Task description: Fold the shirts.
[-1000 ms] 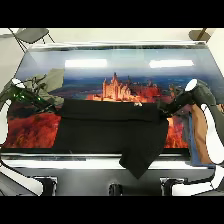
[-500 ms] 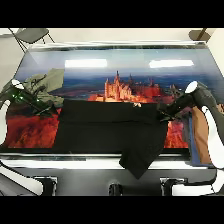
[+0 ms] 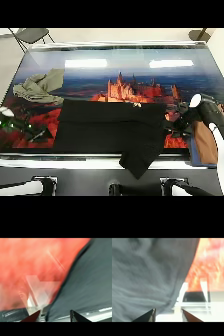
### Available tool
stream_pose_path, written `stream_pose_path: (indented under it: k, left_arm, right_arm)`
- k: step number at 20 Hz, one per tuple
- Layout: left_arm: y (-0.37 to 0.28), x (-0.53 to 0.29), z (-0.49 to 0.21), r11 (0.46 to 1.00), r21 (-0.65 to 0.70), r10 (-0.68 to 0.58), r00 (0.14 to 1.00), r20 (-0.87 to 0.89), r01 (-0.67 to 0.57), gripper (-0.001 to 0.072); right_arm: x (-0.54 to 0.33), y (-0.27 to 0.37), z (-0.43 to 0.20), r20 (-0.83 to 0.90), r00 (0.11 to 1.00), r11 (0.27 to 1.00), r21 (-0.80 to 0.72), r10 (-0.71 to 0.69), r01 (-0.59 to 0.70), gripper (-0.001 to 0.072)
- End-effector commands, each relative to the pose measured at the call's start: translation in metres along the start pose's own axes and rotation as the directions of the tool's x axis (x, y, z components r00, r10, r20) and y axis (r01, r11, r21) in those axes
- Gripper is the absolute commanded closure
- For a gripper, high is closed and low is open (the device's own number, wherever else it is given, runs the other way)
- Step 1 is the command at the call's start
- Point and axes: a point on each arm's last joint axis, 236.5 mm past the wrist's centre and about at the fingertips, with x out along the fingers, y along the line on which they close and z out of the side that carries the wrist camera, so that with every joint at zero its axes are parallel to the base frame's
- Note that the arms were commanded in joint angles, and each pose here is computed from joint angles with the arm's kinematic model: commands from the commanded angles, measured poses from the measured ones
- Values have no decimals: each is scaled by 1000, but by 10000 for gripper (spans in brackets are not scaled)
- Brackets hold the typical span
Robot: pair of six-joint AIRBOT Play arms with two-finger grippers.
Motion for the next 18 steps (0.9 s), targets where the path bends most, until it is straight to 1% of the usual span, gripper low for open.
stream_pose_path:
  k: [1,3,6,7,8,9,10,11,12,13,14,16,18]
  left_arm:
    - [12,22,-24,999,-30,-38,999,38,39,267]
    - [11,30,-22,998,-42,-47,998,48,49,275]
    - [2,35,-9,992,-69,-96,989,109,104,278]
    - [-1,36,-7,990,-80,-109,987,119,119,319]
    - [-3,40,-9,987,-90,-124,986,113,134,342]
    - [-3,43,-13,986,-96,-127,987,101,137,395]
    - [-3,46,-16,985,-99,-129,987,92,138,567]
    - [-3,46,-17,986,-97,-130,987,90,139,675]
    - [-3,46,-17,986,-97,-130,987,91,139,679]
    - [-3,46,-16,986,-97,-130,987,92,138,680]
    - [-3,46,-16,986,-97,-130,987,92,138,679]
    - [-3,46,-18,985,-97,-132,987,87,140,679]
    - [-4,46,-20,985,-97,-138,988,76,145,679]
  right_arm:
    - [4,-4,-21,1,1000,1000,-20,-16,16,271]
    - [0,-5,-23,9,1000,999,-23,-22,22,271]
    - [-1,-5,-27,-1,1000,999,-25,-24,24,271]
    - [-1,-5,-28,-5,1000,999,-26,-22,22,270]
    - [1,-5,-30,-11,1000,999,-25,-19,19,268]
    - [3,-3,-32,-14,1000,1000,-24,-11,10,253]
    - [6,1,-38,-16,1000,1000,-22,8,-8,241]
    - [11,6,-44,-18,999,999,-20,33,-33,230]
    - [20,11,-53,-15,998,998,-19,61,-62,207]
    - [31,13,-60,-10,997,997,-13,80,-81,202]
    - [45,17,-68,-3,994,994,2,106,-106,202]
    - [69,34,-85,-30,980,980,41,198,-196,203]
    - [88,41,-100,-65,967,968,70,245,-241,205]
